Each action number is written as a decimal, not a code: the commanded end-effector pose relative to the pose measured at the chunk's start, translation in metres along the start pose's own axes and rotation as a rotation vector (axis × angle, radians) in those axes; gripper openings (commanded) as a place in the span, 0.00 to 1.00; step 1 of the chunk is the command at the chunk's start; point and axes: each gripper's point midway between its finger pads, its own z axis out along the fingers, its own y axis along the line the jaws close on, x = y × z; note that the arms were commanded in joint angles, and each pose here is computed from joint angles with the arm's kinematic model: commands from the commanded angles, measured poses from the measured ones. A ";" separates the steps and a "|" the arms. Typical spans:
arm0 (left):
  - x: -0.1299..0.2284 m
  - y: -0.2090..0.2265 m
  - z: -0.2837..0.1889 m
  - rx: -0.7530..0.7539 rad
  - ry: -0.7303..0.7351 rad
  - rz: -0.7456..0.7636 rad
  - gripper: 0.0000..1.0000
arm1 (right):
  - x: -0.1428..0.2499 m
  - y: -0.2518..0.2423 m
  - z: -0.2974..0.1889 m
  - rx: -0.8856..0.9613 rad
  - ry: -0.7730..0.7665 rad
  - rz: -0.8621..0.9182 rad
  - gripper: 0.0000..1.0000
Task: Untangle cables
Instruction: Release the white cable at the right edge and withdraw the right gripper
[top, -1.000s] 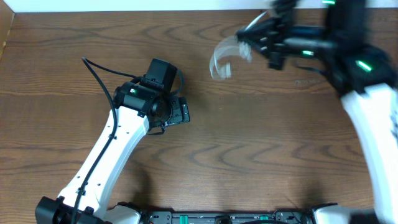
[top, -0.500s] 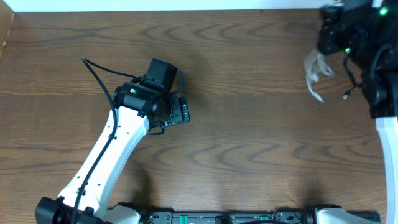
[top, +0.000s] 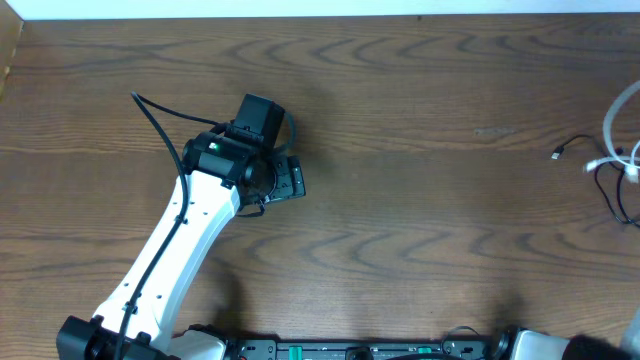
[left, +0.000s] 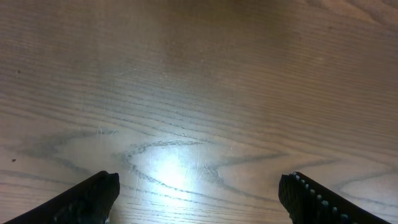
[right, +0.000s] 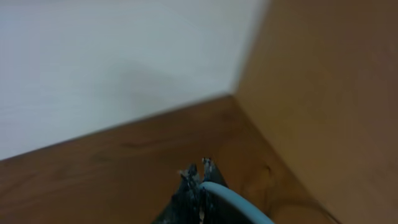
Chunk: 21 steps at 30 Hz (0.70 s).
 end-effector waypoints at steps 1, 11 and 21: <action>0.002 0.006 0.002 -0.024 0.012 -0.012 0.87 | 0.018 -0.063 0.021 0.223 0.042 0.203 0.01; 0.002 0.006 0.002 -0.023 0.011 -0.012 0.86 | 0.029 -0.045 0.041 -0.078 0.103 0.381 0.63; 0.001 0.005 0.002 -0.021 0.009 -0.013 0.86 | 0.062 0.100 -0.009 -0.732 0.331 0.253 0.71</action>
